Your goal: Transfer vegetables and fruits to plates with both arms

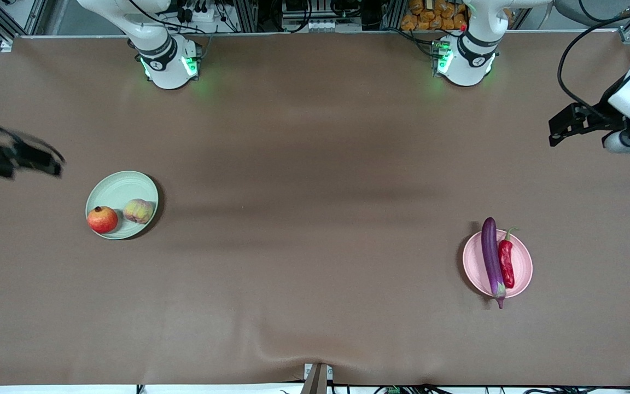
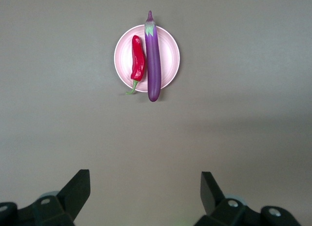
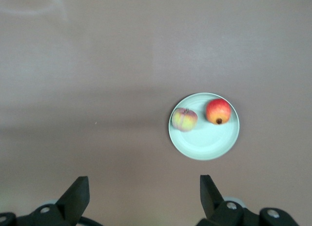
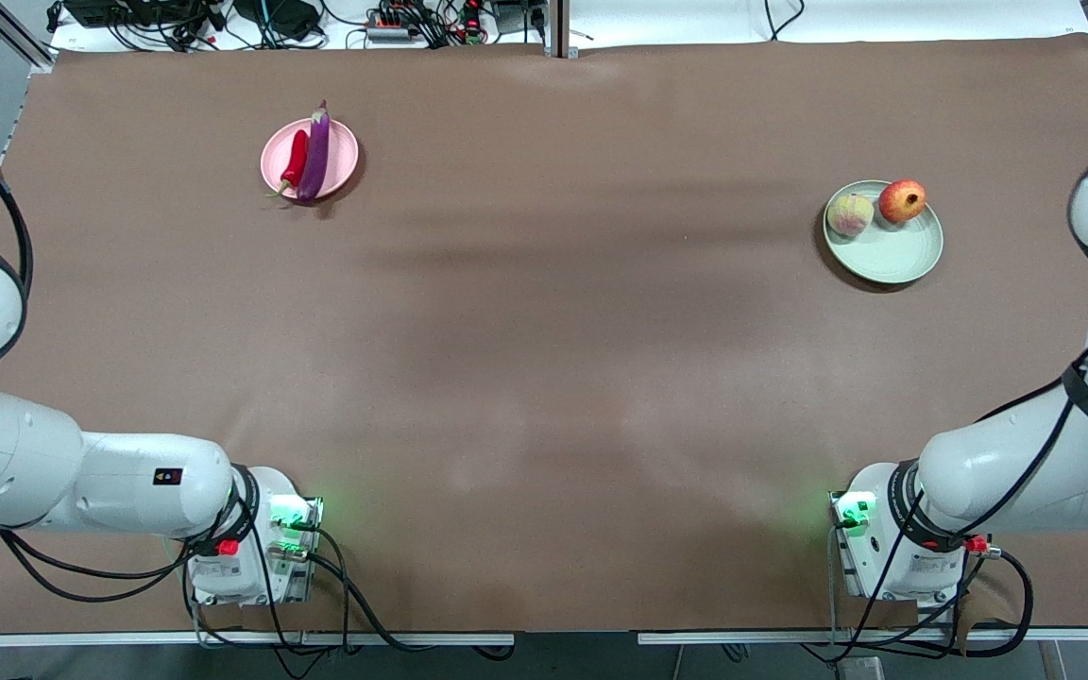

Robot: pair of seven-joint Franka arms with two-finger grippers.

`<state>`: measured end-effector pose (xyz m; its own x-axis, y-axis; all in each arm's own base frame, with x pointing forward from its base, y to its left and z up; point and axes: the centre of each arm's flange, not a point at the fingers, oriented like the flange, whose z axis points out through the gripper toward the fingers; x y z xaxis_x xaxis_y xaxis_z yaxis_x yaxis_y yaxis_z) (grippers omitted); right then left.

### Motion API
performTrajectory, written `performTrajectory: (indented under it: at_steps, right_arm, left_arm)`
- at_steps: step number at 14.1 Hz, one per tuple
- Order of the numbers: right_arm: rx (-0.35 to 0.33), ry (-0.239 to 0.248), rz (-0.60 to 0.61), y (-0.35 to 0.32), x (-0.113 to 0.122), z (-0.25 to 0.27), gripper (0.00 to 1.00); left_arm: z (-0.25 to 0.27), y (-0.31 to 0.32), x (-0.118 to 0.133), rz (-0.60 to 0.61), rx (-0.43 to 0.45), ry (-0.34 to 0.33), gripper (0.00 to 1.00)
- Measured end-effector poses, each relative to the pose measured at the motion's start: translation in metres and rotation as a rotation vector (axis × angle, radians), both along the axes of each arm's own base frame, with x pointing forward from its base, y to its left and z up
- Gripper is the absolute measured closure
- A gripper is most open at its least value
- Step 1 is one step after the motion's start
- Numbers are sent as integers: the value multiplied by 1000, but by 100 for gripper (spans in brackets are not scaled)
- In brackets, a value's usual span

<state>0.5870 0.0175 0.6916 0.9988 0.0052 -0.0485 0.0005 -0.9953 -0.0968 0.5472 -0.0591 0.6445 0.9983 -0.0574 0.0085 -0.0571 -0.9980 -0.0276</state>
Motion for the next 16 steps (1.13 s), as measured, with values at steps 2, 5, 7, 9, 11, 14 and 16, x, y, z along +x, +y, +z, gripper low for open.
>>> performTrajectory:
  at_steps: [2,5,7,9,11,14,16]
  right_arm:
    - [-7,-22,5,2,-43,41,0]
    - [-22,0,-8,-2,-74,38,0]
    - [-27,3,-17,-4,-73,17,0]
    - [-32,15,-19,-4,-75,4,0]
    - [-39,-1,-23,-5,-80,6,0]
    - [-102,-31,-28,-9,-82,16,0]
    - [-107,-32,-30,-10,-82,16,0]
  left_arm:
    - [3,3,-3,6,-10,22,0]
    - [5,5,-5,10,-11,39,0]
    - [5,5,-6,11,-11,44,0]
    - [5,4,-7,10,-10,51,0]
    - [7,4,-8,9,-10,48,0]
    - [10,5,-8,12,-11,42,0]
    - [10,7,-8,15,-11,42,0]
